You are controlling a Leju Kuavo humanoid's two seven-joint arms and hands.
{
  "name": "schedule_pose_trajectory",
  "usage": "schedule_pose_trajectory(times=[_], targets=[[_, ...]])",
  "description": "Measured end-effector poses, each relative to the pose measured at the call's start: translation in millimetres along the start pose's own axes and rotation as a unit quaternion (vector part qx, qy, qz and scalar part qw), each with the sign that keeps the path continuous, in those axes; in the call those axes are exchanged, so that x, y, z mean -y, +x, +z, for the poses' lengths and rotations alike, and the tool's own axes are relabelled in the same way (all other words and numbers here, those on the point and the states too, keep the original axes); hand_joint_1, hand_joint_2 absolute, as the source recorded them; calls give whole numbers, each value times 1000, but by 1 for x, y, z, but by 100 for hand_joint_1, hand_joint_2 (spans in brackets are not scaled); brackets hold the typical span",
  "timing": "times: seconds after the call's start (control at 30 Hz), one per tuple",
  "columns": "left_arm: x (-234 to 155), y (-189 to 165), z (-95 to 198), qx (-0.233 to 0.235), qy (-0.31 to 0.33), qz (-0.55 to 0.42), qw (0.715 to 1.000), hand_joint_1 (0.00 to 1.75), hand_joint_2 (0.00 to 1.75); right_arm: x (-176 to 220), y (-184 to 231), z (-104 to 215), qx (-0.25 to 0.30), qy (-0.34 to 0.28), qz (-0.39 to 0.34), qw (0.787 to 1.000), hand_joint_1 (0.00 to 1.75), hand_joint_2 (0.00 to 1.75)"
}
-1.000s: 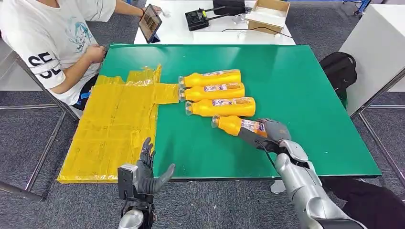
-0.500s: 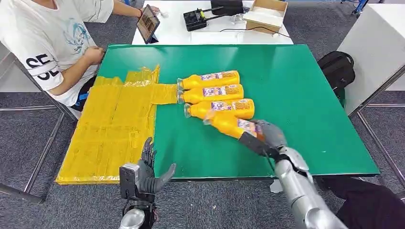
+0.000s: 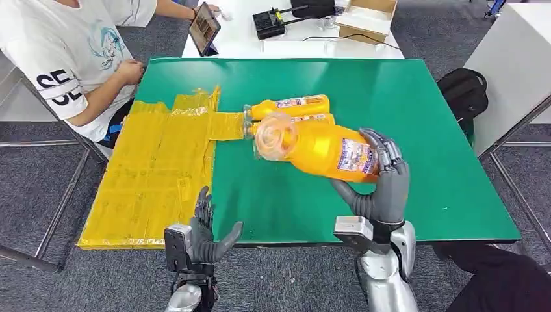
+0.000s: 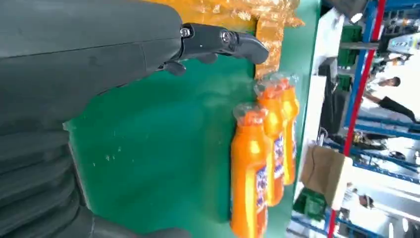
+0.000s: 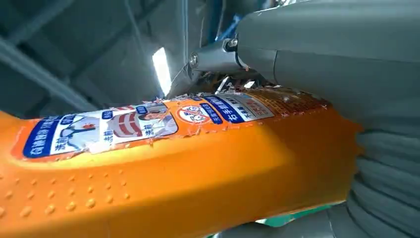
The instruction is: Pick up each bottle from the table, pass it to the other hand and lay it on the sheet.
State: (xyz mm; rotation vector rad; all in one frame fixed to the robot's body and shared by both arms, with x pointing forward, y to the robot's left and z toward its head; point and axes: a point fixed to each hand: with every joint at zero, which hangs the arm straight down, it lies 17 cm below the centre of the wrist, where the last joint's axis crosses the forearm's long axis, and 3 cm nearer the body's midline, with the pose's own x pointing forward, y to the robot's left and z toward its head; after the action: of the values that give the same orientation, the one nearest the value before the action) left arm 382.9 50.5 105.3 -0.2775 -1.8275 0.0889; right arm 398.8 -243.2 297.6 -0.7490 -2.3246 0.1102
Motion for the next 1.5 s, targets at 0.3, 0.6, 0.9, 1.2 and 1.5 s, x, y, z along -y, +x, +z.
schedule_pose_trajectory(times=[0.3,0.6,0.9,1.2,1.5], targets=[[9,9,-1,10,-21,26,999,0,175,-7,-4,24,-20,9,-8,1000,175,175],[17,40,-6,48,-37,46,997,0,175,-42,0,54,-47,46,-49,997,175,175],[15,69,-11,81,-36,52,995,0,175,-85,3,90,-94,76,-87,989,175,175],[17,74,-11,87,-38,55,994,0,175,-94,-3,101,-121,77,-106,984,175,175],[26,78,-10,95,-51,51,993,0,175,-129,-45,145,-220,76,-117,965,175,175]])
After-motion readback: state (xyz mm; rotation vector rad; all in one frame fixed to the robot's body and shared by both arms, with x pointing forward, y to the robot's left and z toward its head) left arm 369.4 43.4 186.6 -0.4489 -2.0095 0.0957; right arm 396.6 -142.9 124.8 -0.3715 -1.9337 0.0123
